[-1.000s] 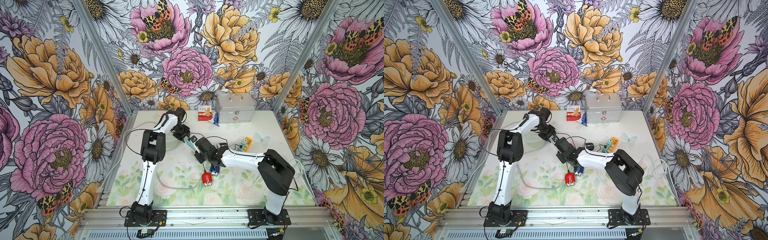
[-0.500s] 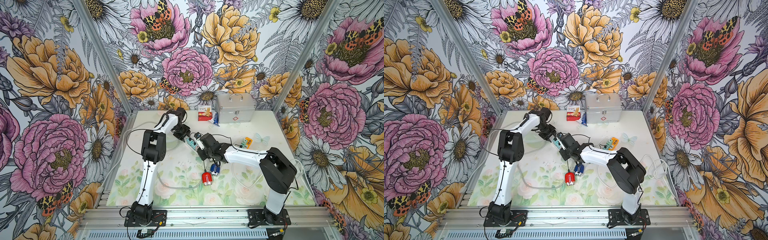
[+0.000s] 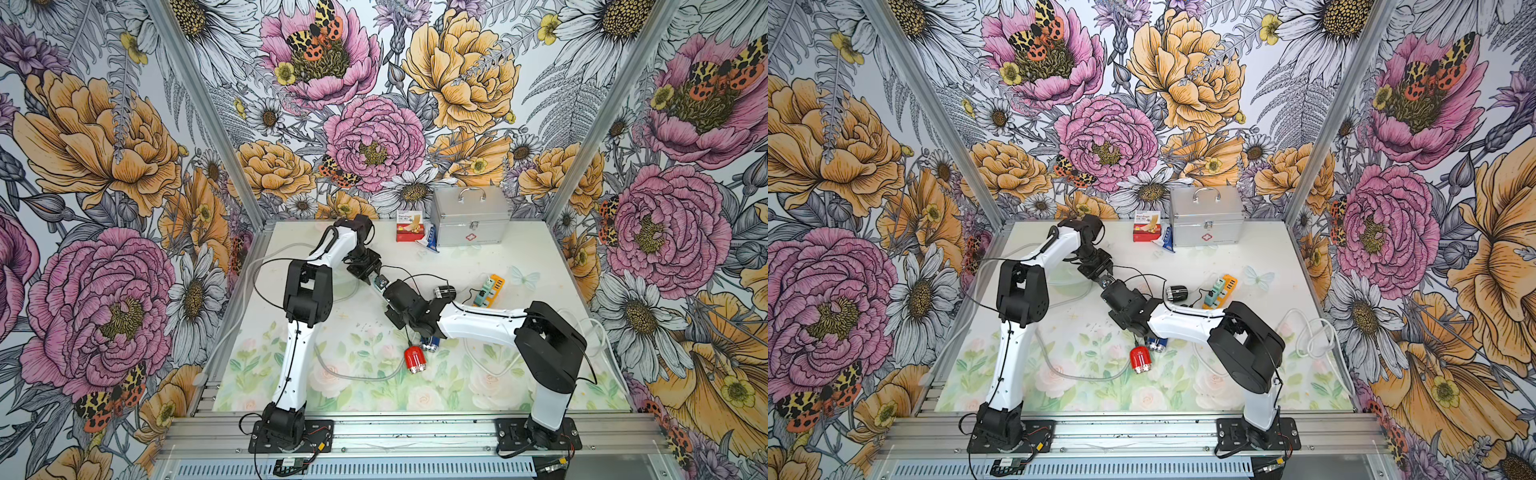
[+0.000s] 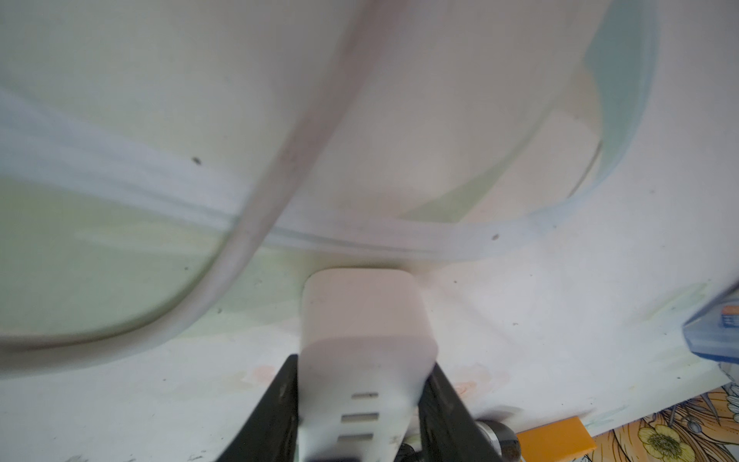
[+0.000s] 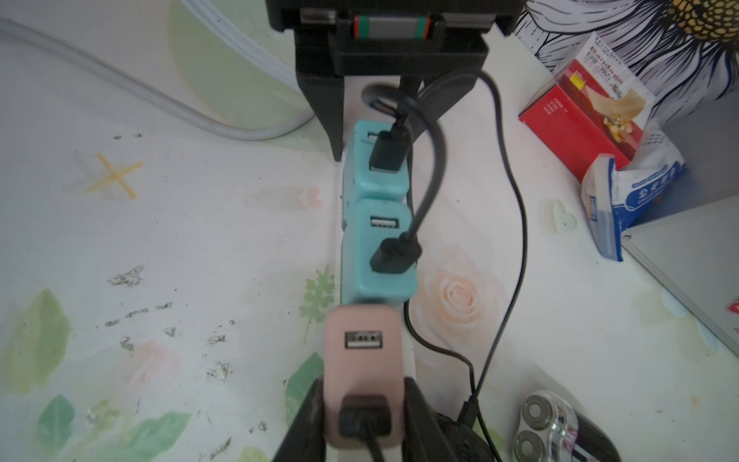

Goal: Unplug the electric shaver
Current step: Remove the plug from the socket, then place the plug at the center of the board.

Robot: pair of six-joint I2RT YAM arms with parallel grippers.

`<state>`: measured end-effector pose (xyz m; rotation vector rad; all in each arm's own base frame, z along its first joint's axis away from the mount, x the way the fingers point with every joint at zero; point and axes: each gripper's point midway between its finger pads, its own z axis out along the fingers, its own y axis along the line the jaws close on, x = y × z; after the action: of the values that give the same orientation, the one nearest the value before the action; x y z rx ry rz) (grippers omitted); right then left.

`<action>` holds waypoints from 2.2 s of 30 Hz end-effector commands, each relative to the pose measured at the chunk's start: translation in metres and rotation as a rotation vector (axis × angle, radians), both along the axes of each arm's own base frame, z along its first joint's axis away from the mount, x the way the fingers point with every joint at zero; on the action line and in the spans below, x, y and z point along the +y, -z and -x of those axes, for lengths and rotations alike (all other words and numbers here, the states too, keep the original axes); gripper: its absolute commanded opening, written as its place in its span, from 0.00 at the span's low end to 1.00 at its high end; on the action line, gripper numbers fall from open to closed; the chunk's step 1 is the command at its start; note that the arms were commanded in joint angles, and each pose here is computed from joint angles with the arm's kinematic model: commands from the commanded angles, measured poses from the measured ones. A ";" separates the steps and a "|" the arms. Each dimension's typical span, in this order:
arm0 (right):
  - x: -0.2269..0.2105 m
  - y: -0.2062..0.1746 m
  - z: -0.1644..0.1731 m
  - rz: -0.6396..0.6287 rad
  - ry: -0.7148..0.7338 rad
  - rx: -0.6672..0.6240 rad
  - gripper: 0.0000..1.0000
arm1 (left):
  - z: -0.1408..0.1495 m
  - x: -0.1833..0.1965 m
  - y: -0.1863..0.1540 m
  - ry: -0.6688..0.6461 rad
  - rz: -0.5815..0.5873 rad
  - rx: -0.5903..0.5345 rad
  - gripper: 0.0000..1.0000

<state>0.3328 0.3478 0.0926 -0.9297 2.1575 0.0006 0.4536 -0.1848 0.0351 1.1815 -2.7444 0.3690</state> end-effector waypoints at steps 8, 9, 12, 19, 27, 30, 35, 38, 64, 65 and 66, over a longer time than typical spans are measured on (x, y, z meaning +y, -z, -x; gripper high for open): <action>0.018 -0.022 0.020 -0.334 -0.092 0.283 0.00 | -0.035 0.012 0.042 -0.115 -0.050 -0.059 0.25; 0.019 -0.021 0.022 -0.340 -0.110 0.298 0.00 | -0.036 0.012 0.041 -0.116 -0.050 -0.062 0.25; 0.023 -0.023 0.021 -0.325 -0.118 0.276 0.00 | -0.037 0.010 0.040 -0.117 -0.051 -0.066 0.25; 0.018 -0.031 0.007 -0.107 -0.042 0.036 0.00 | -0.037 0.012 0.040 -0.124 -0.055 -0.066 0.25; 0.012 -0.032 0.008 -0.110 -0.030 0.048 0.00 | -0.038 0.014 0.042 -0.129 -0.058 -0.064 0.25; 0.012 -0.026 0.016 -0.129 -0.067 0.098 0.00 | -0.039 0.013 0.041 -0.131 -0.057 -0.068 0.25; 0.018 -0.012 0.042 -0.176 -0.191 0.223 0.01 | -0.053 0.011 0.037 -0.136 -0.052 -0.105 0.25; 0.020 -0.005 0.052 -0.220 -0.222 0.301 0.02 | -0.060 0.008 0.035 -0.130 -0.051 -0.129 0.26; 0.021 0.048 0.049 -0.421 -0.238 0.715 0.19 | -0.075 0.024 -0.028 0.061 -0.213 -0.344 0.87; 0.021 0.048 0.048 -0.425 -0.234 0.718 0.21 | -0.074 0.026 -0.033 0.069 -0.227 -0.354 0.91; 0.020 0.047 0.046 -0.427 -0.228 0.715 0.23 | -0.073 0.027 -0.037 0.078 -0.239 -0.364 0.92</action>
<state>0.2858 0.3713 0.0587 -1.0287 2.4399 0.9944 0.5215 -0.1662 0.0363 1.1817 -3.0907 0.3041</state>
